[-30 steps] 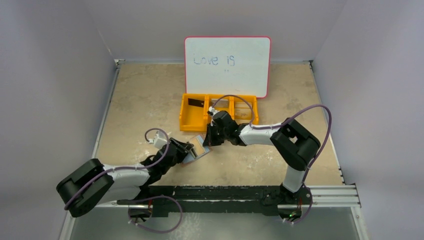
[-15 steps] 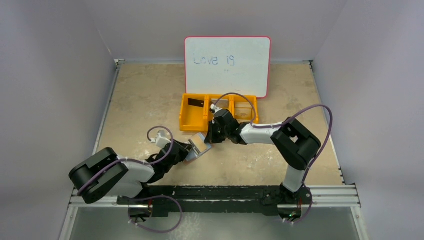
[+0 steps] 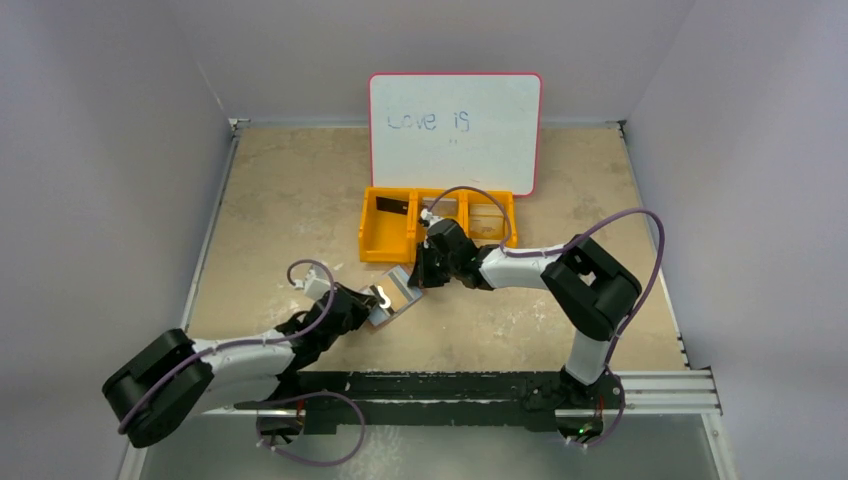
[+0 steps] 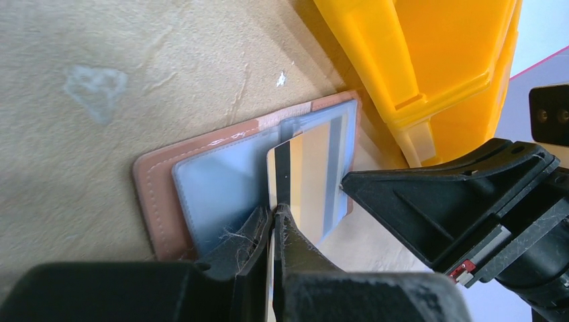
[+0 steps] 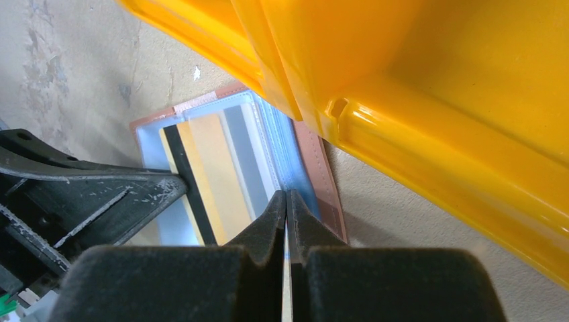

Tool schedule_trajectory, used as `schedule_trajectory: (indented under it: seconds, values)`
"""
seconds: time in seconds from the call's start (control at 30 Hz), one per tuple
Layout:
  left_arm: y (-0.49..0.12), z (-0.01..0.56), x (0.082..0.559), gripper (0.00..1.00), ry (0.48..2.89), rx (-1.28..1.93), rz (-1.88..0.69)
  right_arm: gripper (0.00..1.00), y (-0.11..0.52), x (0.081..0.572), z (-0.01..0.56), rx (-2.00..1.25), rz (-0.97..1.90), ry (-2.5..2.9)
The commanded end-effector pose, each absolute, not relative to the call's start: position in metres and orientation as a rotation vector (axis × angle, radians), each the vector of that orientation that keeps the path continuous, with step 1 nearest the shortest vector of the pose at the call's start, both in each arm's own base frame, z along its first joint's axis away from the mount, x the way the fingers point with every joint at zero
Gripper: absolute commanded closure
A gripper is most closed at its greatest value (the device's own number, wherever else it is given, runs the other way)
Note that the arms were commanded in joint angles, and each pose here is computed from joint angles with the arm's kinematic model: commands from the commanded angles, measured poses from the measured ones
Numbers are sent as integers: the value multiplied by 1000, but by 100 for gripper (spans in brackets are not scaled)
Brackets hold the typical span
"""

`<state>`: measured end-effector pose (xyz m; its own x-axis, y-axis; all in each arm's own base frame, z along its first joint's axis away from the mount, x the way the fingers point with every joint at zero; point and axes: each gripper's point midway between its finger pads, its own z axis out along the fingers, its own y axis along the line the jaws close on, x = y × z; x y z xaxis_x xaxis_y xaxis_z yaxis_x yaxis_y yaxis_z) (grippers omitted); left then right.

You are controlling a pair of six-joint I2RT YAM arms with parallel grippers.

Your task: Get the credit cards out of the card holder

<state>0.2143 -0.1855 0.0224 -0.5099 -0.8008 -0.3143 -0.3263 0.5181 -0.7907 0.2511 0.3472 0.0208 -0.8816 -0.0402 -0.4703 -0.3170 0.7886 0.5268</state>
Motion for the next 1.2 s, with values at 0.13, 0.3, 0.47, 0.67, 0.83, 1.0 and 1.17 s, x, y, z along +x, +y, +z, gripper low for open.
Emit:
schedule_trajectory:
  seconds: [0.13,0.3,0.47,0.67,0.83,1.0,1.17]
  values:
    - [-137,-20,175,100,2250,-854,-586,100,322,234,-15,-283,687,2670]
    - [-140,-4,178,100,2214,-834,-633,100,331,243,0,-309,725,2612]
    - [-145,12,182,100,2216,-796,-635,94,340,245,30,-356,805,2538]
    - [-160,38,190,100,2182,-730,-718,79,358,253,86,-426,923,2380]
    - [-164,59,196,100,2142,-710,-755,75,370,242,113,-503,1079,2284]
    - [-165,85,201,100,2093,-693,-781,73,378,234,113,-531,1153,2289]
    - [-167,104,203,100,2067,-655,-806,66,383,222,115,-530,1258,2291]
